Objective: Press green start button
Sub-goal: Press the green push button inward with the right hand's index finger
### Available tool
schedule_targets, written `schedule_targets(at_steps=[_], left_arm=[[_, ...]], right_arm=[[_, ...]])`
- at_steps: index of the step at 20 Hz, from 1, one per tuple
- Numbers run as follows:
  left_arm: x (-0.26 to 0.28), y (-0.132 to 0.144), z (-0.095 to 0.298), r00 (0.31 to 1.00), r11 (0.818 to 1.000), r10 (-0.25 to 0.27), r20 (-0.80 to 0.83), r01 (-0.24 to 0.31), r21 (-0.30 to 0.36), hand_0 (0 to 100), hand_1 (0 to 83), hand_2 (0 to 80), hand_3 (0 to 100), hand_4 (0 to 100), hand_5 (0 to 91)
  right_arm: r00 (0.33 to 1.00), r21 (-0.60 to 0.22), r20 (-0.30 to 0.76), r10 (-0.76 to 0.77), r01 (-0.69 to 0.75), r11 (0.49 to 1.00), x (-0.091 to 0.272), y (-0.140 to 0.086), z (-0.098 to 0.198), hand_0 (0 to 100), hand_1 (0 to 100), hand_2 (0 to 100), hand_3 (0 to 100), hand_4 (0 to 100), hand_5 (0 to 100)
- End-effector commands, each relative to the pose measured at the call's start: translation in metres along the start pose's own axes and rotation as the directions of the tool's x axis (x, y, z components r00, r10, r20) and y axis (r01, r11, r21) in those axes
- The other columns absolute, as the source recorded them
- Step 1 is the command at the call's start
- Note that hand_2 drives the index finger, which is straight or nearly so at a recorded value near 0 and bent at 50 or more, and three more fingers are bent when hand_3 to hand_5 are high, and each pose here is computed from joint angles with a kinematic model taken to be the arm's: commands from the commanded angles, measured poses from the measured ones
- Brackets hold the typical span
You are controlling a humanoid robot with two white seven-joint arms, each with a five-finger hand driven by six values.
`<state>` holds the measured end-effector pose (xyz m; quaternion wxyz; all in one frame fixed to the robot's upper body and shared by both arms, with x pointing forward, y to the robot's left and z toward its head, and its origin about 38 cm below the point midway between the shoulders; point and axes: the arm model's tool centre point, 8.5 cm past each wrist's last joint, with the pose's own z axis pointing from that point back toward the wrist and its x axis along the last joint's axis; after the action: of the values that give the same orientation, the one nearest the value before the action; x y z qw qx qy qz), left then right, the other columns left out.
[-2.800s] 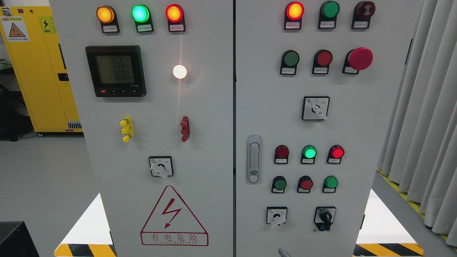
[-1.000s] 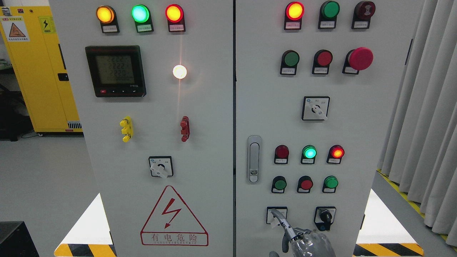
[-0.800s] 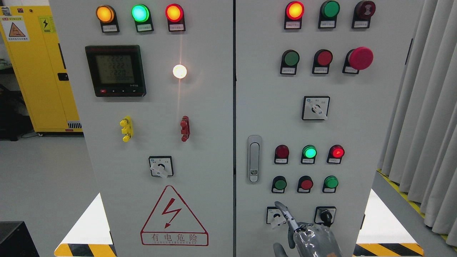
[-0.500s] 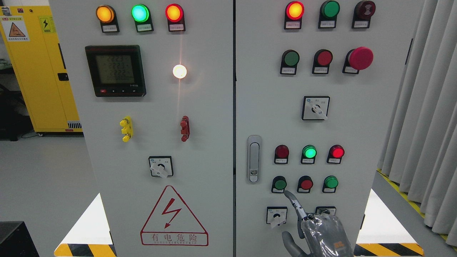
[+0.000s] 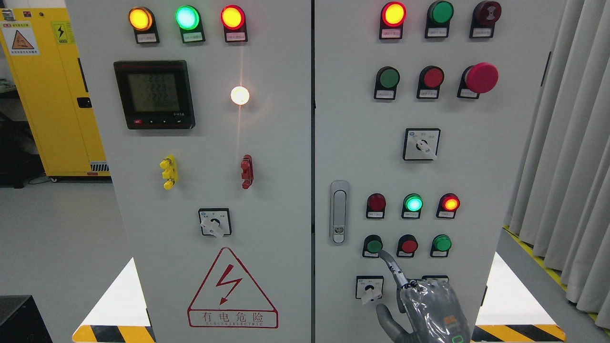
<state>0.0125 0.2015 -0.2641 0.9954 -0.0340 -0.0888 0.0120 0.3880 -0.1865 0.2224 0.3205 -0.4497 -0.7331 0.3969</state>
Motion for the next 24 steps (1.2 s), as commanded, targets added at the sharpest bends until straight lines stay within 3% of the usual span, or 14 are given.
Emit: schedule_targets(at_steps=[1,18,24], left_arm=[[0.0,0.0,0.0,1.0,1.0,0.0,0.001,0.0,0.0,12,55.6,0.0,0,0,0.0],[0.0,0.0,0.0,1.0,1.0,0.0,0.001,0.0,0.0,12,55.6,0.0,0,0,0.0],[0.0,0.0,0.0,1.0,1.0,0.0,0.001,0.0,0.0,12,55.6,0.0,0,0,0.0]], right_arm=[[0.999,0.011,-0.002,-0.032,0.032,0.999,0.011,0.006,-0.004,44,84,1,91,100,100],[1.0,0.018,-0.004,-0.028,0.028,0.999,0.01,0.005,-0.014,47,82,0,91,99,100],[0.999,0.055,-0.004,-0.036,0.036,0.998,0.011,0.014,-0.015,47,82,0,91,99,100]])
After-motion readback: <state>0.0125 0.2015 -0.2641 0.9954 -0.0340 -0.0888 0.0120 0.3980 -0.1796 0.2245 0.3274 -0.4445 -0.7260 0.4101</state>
